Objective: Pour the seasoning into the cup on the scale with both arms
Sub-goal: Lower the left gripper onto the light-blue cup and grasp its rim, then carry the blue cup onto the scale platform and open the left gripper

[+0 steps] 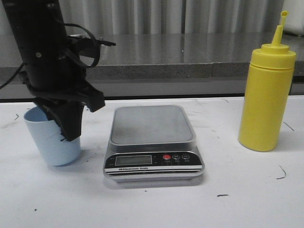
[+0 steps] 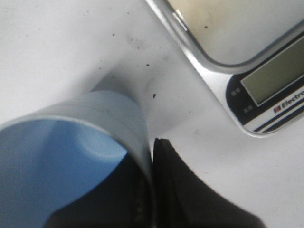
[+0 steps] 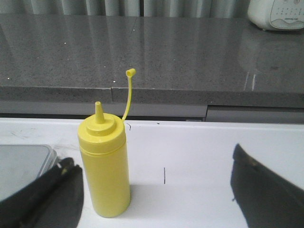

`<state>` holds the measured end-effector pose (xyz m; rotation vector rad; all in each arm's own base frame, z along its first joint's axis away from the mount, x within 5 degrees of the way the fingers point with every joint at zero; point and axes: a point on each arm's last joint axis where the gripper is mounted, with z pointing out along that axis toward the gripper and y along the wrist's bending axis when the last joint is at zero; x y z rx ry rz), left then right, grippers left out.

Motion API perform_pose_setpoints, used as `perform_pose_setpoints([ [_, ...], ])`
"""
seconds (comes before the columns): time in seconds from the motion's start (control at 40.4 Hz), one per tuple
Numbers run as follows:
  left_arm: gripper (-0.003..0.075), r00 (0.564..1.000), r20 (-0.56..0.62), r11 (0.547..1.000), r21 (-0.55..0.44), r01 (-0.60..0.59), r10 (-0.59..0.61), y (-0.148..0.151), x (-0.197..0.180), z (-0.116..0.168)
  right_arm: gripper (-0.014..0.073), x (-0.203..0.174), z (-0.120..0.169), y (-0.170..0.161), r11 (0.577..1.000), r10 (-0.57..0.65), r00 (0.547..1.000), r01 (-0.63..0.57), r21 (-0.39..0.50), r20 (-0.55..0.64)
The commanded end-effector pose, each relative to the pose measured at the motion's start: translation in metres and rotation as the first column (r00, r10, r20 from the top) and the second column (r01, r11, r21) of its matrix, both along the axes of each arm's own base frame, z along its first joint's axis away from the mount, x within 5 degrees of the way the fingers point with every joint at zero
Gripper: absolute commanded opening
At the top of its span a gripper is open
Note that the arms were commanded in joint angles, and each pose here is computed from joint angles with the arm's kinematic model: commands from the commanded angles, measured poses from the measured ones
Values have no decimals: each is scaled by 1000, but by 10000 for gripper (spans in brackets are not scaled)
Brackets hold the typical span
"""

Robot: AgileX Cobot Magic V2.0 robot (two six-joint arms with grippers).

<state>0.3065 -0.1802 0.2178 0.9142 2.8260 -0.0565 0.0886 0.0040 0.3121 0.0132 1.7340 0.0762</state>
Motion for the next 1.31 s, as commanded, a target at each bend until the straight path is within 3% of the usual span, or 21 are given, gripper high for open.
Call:
perform_pose_setpoints([
  [0.0,-20,997,77,999,-44,13,-9,-5,3,42,643,2,17,-1,1000,-11,996,12,-3,93],
  [0.173,-20,995,92,997,-53,53,-48,-26,9,76,643,2,16,-1,1000,-11,996,11,-4,87],
  [0.421,-20,984,123,988,-71,136,-126,-78,25,92,643,2,16,-1,1000,-11,996,11,-4,87],
  [0.669,-20,974,142,978,-83,190,-177,-115,34,79,643,2,16,-1,1000,-11,996,11,-4,87],
  [0.941,-3,976,124,979,-72,190,-180,-118,36,69,643,2,16,-1,1000,-11,996,11,-4,87],
  [1.015,61,976,124,979,-72,190,-180,-118,36,69,643,2,16,-1,1000,-11,996,11,-4,87],
  [1.09,173,976,126,979,-73,190,-180,-118,36,70,643,2,16,-1,1000,-10,996,11,-4,87],
  [1.189,377,976,128,978,-83,189,-177,-118,34,73,643,2,16,-1,1000,-10,996,11,-4,87],
  [1.288,471,975,140,979,-94,183,-169,-116,32,81,643,2,16,-1,1000,-10,996,11,-4,87],
])
